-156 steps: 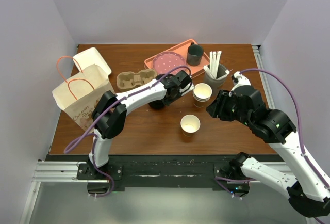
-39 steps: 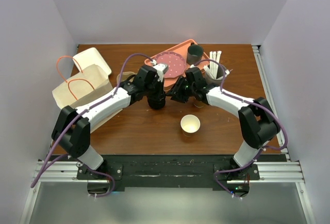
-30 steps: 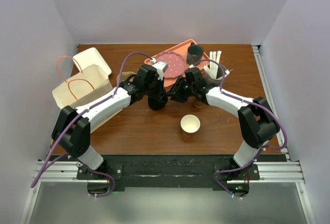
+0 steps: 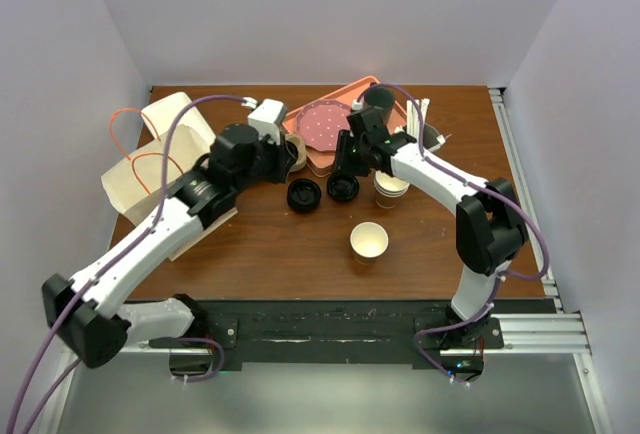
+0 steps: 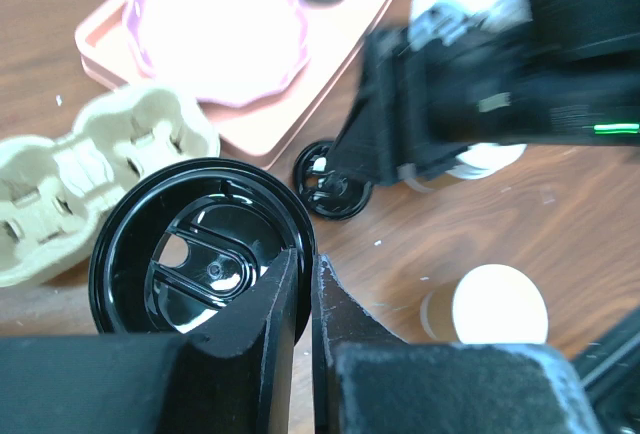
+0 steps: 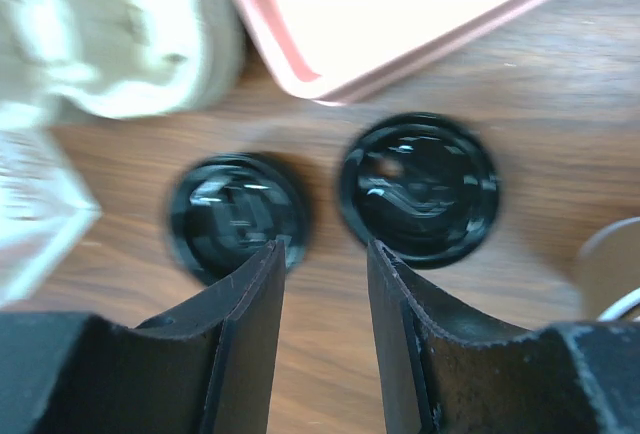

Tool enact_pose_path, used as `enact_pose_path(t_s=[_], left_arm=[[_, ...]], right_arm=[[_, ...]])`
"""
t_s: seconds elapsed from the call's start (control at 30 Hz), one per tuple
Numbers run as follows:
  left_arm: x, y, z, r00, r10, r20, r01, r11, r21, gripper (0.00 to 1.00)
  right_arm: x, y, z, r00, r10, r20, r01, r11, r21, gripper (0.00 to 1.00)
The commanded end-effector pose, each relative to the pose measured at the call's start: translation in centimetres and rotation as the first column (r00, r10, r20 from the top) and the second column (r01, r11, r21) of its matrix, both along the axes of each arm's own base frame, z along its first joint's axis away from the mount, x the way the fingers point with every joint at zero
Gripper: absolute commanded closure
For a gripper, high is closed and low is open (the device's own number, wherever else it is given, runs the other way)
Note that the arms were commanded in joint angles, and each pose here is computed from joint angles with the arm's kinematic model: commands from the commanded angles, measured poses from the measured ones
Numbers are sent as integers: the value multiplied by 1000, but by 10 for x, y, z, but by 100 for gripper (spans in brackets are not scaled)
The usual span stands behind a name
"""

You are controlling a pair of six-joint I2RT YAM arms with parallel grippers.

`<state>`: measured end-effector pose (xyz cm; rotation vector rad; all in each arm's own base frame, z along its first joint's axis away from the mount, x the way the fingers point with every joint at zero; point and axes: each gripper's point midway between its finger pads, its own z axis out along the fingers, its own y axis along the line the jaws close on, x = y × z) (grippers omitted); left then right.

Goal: Pack the takeout coffee

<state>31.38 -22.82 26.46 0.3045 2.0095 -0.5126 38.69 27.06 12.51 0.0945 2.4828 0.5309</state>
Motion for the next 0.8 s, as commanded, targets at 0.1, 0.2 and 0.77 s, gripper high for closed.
enact_pose_path(t_s=[0.1, 0.2, 0.77], left_arm=[[-45, 28, 57, 998, 16, 64, -7, 991, -132, 100], [-60, 41, 76, 995, 29, 95, -14, 988, -155, 100], [-87, 69, 123, 984, 68, 164, -36, 981, -193, 100]], right_arm=[[-15, -20, -48, 977, 188, -97, -206, 951, -231, 60], [-19, -18, -58, 961, 256, -102, -274, 929, -250, 60], [-25, 8, -71, 895, 439, -76, -441, 847, -297, 53]])
